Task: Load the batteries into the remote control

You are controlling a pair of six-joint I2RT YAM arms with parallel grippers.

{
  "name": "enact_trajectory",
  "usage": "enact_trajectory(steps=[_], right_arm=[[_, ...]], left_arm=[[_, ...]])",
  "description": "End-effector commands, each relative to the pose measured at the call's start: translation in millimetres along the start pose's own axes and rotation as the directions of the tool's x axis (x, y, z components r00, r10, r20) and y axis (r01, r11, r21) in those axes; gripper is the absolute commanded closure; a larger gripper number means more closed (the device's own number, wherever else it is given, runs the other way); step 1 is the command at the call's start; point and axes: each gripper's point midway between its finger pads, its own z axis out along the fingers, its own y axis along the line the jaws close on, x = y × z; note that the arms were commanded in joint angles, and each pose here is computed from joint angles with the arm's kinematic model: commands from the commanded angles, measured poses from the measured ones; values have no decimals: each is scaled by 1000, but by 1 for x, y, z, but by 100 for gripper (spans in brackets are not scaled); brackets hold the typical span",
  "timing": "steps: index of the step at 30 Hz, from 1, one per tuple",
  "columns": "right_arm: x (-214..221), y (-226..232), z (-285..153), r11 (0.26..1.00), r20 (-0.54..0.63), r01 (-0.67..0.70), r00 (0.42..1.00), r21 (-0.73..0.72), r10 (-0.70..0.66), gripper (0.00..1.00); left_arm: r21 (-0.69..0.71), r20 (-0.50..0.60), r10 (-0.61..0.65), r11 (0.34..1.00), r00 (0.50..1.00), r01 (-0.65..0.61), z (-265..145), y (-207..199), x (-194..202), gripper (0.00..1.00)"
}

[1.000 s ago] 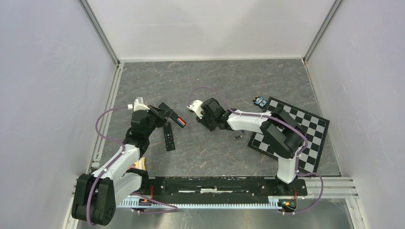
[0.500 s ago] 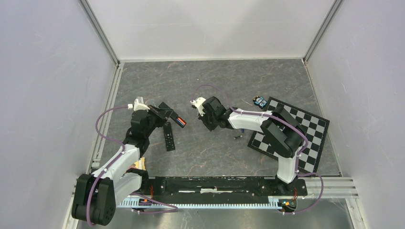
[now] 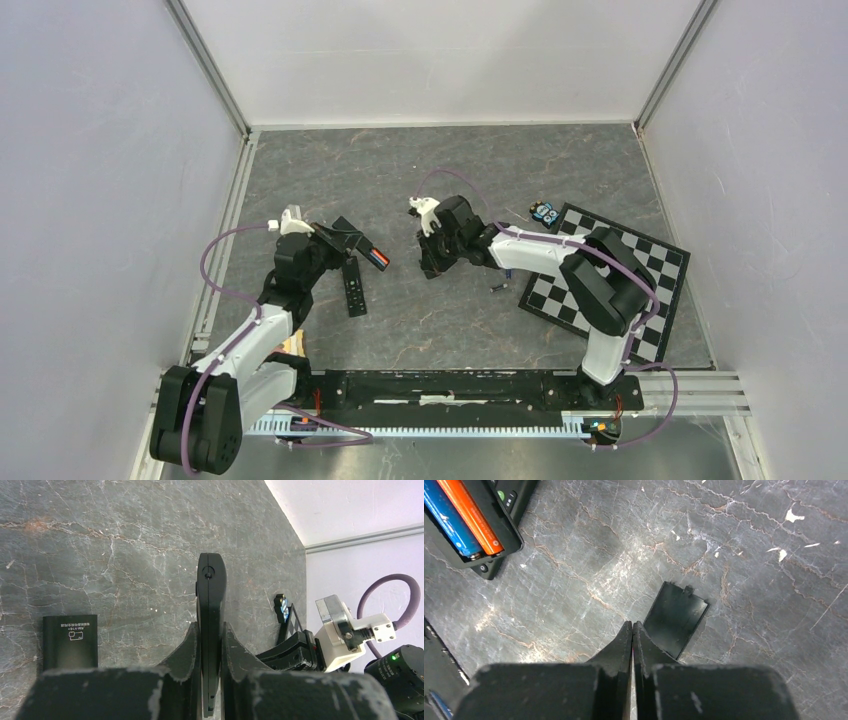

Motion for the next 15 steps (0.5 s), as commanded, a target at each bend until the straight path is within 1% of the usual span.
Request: enact_trajectory(steps=[1, 2, 4, 6, 9, 12, 15], right_arm=[[-17, 7, -12, 981, 45, 193, 980, 20, -194, 86], [-15, 4, -13, 959, 34, 278, 959, 61, -280, 79], [-7, 4, -14, 905, 16, 420, 906, 68, -422, 67], [-1, 4, -16, 863, 19, 502, 864, 52, -503, 60], [3, 1, -16, 802, -5, 596, 803, 30, -596, 55], [11, 3, -12, 752, -39, 658, 751, -39, -659, 54], [15, -1, -7, 718, -61, 694, 715, -58, -696, 55]], left_arm=[[55, 40, 47, 997, 998, -49, -3, -13, -10, 98], [57, 44, 47, 997, 998, -49, -3, -13, -11, 98], [57, 46, 47, 997, 998, -49, -3, -14, -11, 98], [54, 49, 48, 997, 998, -50, -3, -13, -12, 98], [52, 51, 50, 997, 997, -53, -4, -14, -13, 98], [49, 55, 51, 997, 997, -54, -4, -15, -15, 98], [49, 57, 51, 997, 997, -54, -3, -15, -16, 98]])
